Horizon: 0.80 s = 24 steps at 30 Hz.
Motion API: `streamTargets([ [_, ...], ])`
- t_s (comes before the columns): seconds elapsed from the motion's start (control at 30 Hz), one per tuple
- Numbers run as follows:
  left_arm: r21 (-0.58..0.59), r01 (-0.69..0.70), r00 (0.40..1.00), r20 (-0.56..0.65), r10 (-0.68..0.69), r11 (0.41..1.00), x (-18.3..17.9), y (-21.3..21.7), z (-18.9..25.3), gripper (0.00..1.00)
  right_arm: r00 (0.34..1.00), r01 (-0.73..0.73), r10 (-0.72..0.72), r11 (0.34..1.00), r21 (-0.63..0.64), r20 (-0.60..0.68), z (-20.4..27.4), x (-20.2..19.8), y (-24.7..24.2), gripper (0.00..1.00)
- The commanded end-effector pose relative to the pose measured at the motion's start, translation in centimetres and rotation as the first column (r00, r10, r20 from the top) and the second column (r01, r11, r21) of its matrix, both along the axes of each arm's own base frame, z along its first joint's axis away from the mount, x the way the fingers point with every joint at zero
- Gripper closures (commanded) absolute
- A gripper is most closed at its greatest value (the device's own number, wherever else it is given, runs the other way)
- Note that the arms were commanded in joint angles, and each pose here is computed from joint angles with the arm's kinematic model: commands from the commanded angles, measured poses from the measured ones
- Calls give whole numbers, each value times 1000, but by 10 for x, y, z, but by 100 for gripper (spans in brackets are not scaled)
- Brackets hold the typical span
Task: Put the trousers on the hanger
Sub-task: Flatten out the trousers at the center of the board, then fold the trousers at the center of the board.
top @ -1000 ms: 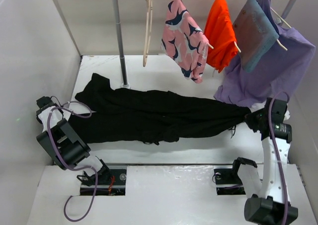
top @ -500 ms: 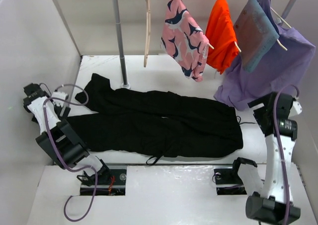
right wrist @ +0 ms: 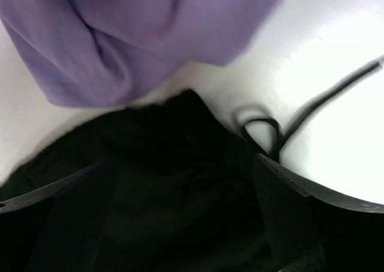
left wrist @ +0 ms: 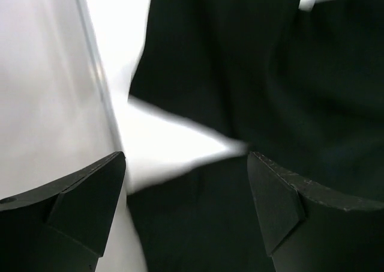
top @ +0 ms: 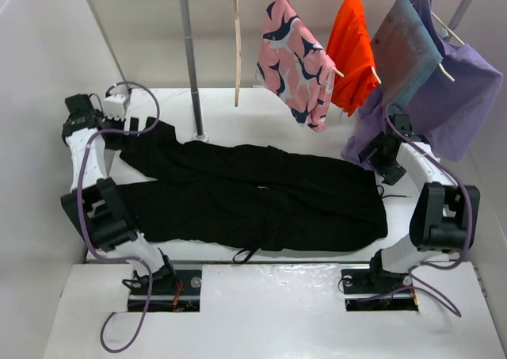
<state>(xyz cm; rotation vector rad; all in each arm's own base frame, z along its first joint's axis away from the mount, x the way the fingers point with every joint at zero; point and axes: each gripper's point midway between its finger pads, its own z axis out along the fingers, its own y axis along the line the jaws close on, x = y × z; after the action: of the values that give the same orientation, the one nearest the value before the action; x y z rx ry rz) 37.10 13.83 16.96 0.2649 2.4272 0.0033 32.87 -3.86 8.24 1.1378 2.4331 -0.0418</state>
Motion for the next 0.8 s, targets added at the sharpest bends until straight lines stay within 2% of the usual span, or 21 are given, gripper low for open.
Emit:
streamTargets([
  [0.0,-82,-37,996,84,44,996,44,-19,18,20,994,-26,29,999,-37,103,17,41,2,4],
  [0.17,-96,-30,993,113,40,995,103,-52,0,18,999,-34,35,999,-10,36,-16,51,4,7],
  [0.27,-124,-82,987,125,98,989,142,-55,-8,17,999,-34,34,999,-3,12,-28,54,8,11],
  [0.33,-150,-176,974,120,194,973,160,-45,-13,16,999,-34,34,999,-1,-11,-34,53,8,11],
  [0.37,-154,-206,960,159,230,966,176,-39,1,16,999,-40,40,999,-9,-9,-34,57,10,12],
  [0.43,-154,-293,944,107,311,944,192,-26,-29,16,998,-49,48,999,-14,-48,-42,54,13,12],
  [0.6,-136,-345,931,76,357,929,197,-18,-48,13,999,-19,18,1000,-22,-43,-40,56,14,12],
  [0.77,-109,-275,961,1,277,955,197,-27,-95,8,998,-33,30,998,-50,-55,-39,58,21,12],
])
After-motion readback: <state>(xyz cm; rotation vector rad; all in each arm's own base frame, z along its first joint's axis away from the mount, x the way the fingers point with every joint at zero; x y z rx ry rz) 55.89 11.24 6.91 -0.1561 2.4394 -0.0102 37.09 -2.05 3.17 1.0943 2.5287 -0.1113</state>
